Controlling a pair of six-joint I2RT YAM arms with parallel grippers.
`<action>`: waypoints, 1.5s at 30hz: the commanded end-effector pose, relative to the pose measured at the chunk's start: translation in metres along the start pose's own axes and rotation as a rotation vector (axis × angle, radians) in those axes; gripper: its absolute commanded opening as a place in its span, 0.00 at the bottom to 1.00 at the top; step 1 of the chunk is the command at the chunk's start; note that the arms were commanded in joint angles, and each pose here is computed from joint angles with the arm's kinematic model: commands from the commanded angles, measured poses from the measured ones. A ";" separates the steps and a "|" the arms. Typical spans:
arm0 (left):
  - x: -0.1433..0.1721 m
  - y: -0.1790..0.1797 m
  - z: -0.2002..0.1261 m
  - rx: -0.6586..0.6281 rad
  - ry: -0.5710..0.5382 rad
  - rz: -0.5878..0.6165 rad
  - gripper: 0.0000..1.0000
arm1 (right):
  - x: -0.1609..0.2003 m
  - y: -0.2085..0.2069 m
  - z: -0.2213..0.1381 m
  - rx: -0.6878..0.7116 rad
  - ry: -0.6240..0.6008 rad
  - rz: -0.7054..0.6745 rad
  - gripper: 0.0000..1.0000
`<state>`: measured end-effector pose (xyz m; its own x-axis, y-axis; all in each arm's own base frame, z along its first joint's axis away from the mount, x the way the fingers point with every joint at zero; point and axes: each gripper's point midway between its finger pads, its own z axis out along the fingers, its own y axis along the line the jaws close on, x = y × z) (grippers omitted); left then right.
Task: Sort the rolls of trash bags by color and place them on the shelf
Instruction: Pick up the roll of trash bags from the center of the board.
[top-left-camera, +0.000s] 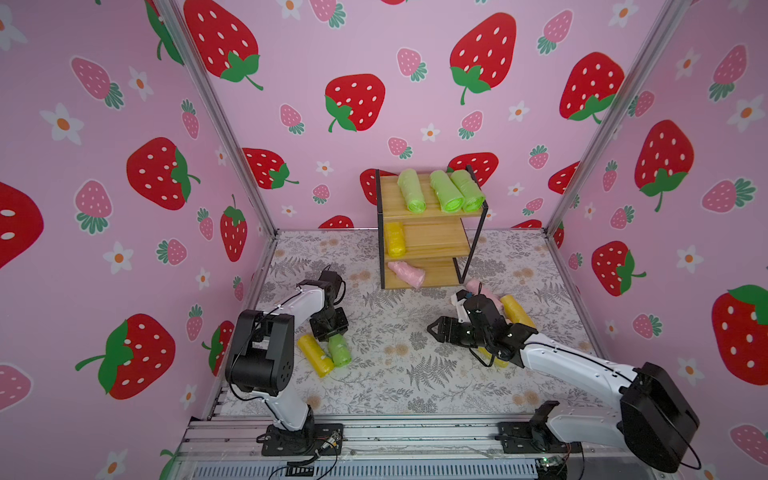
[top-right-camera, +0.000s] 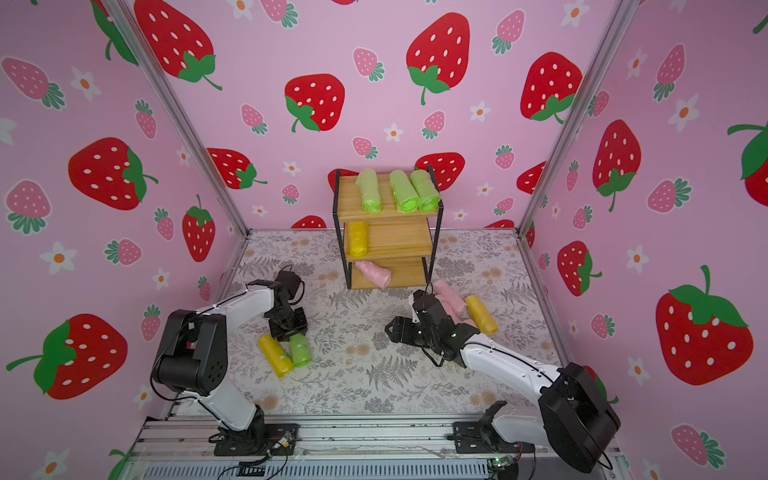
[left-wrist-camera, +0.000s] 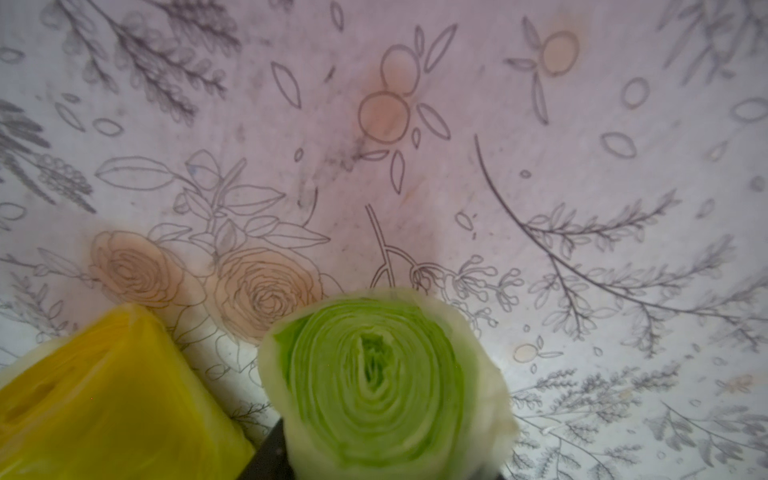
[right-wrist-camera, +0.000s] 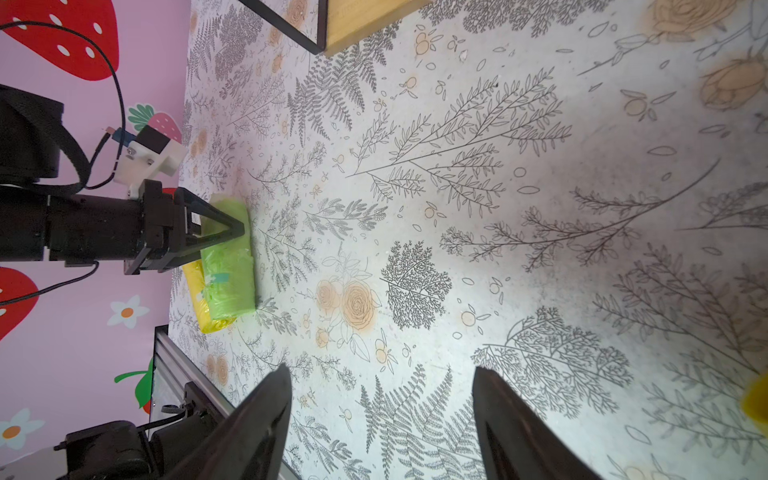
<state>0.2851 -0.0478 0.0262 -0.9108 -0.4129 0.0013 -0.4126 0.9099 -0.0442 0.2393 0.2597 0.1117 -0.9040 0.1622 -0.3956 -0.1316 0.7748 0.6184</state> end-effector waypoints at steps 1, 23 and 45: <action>-0.001 -0.007 0.004 0.022 0.030 0.013 0.27 | 0.006 -0.009 -0.002 0.027 0.004 0.010 0.74; 0.052 -0.050 -0.100 0.600 -0.091 -0.179 0.00 | 0.023 0.113 -0.034 -0.108 0.030 -0.294 0.94; 0.078 -0.052 -0.166 0.793 -0.127 -0.265 0.00 | 0.091 0.215 -0.010 -0.188 0.119 -0.609 0.99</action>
<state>0.2358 -0.1131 0.1735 -0.7480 -0.6635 -0.0194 -0.4578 0.5368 -0.7087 0.1194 0.4346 0.2086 -0.7171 -0.3380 -0.6095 -0.6729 0.5634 0.4793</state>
